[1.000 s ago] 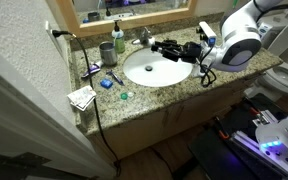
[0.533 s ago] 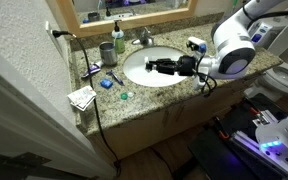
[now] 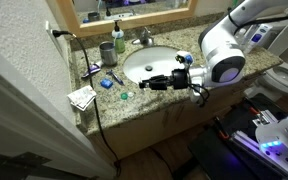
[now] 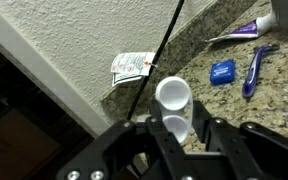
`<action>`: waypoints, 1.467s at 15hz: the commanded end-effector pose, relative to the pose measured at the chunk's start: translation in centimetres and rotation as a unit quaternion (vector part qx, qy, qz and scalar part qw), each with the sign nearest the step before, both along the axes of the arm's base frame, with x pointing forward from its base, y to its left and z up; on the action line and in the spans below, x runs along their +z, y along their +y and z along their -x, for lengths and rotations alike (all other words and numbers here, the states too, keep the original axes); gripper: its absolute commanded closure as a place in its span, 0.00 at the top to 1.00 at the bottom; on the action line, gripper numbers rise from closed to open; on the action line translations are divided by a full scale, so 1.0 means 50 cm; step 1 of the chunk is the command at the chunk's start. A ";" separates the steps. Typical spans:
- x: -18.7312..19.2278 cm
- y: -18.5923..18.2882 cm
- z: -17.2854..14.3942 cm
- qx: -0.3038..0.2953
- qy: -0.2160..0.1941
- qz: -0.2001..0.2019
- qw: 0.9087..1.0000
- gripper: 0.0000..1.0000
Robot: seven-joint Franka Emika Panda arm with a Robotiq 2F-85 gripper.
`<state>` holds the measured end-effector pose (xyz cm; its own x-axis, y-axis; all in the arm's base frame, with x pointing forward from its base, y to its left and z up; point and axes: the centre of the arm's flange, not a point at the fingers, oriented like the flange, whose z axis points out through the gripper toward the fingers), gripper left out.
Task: Empty the liquid contents in the white object.
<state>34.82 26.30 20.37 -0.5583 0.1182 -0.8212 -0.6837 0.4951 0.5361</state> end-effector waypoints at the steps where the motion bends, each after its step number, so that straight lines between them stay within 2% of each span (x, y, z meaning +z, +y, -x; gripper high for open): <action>1: 0.015 0.002 -0.012 0.030 0.044 0.031 0.998 0.11; 3: 0.028 0.017 -0.012 0.042 0.086 0.082 0.992 0.11; 6: 0.076 0.069 -0.015 0.041 0.131 0.160 0.978 0.11; 7: 0.089 0.086 -0.013 0.047 0.138 0.186 0.972 0.11; 8: 0.110 0.101 -0.008 0.063 0.128 0.212 0.967 0.11; 9: 0.045 0.051 0.005 0.044 0.124 0.172 0.976 0.36; 11: 0.080 0.091 0.011 0.052 0.123 0.196 0.972 0.36; 12: 0.088 0.100 0.014 0.053 0.121 0.198 0.971 0.11; 13: 0.086 0.094 0.011 0.065 0.136 0.207 0.967 0.11; 15: 0.076 0.093 0.000 0.121 0.159 0.250 0.947 0.11; 19: 0.088 0.096 0.030 0.156 0.194 0.340 0.907 0.11; 20: 0.108 0.098 0.046 0.162 0.190 0.366 0.896 0.11; 22: 0.136 0.107 0.085 0.182 0.148 0.405 0.884 0.11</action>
